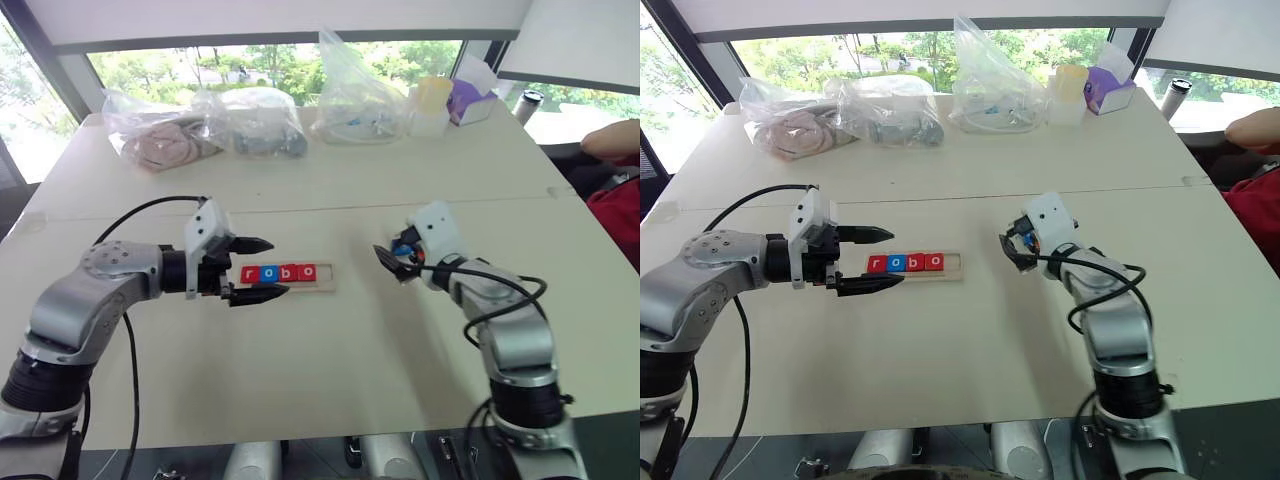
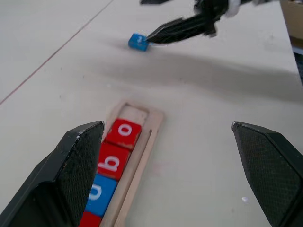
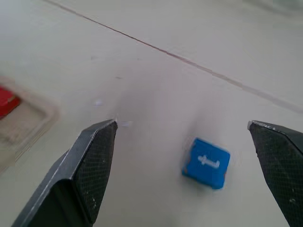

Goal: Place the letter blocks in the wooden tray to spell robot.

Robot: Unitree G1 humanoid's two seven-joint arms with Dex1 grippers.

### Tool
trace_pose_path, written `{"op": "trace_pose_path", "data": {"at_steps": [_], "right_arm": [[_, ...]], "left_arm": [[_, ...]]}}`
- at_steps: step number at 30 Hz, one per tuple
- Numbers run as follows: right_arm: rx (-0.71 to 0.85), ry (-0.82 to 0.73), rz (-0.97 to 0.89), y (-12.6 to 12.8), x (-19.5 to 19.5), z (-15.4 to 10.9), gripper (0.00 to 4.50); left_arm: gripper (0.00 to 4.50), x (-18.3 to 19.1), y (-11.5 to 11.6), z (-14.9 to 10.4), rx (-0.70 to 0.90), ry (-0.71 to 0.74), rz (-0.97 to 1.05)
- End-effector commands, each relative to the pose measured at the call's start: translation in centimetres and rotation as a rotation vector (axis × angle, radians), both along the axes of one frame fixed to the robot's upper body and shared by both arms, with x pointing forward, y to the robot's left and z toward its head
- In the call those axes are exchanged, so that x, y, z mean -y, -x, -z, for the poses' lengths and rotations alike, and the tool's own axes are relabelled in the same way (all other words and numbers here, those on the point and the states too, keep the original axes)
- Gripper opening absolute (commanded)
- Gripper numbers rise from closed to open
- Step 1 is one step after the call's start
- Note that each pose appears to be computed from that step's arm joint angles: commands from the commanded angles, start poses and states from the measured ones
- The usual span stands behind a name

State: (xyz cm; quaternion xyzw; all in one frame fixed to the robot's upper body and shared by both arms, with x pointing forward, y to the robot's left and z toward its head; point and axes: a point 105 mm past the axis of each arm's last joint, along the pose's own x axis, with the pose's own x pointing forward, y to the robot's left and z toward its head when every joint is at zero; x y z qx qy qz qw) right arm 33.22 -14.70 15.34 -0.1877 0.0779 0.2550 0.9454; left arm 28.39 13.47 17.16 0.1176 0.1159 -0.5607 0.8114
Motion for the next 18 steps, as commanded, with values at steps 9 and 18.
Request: {"op": "trace_pose_path", "data": {"at_steps": [9, 18], "right_arm": [[-0.116, 0.124, -0.453, -4.5, 5.3, -0.3, 4.45], [-0.233, 0.268, -0.639, -5.2, 4.3, 2.2, 4.45]], "left_arm": [[4.50, -0.2, 0.2, -0.8, 0.056, -0.028, 0.024], [4.50, -1.5, 1.7, -0.2, 0.035, -0.051, -0.052]]}}
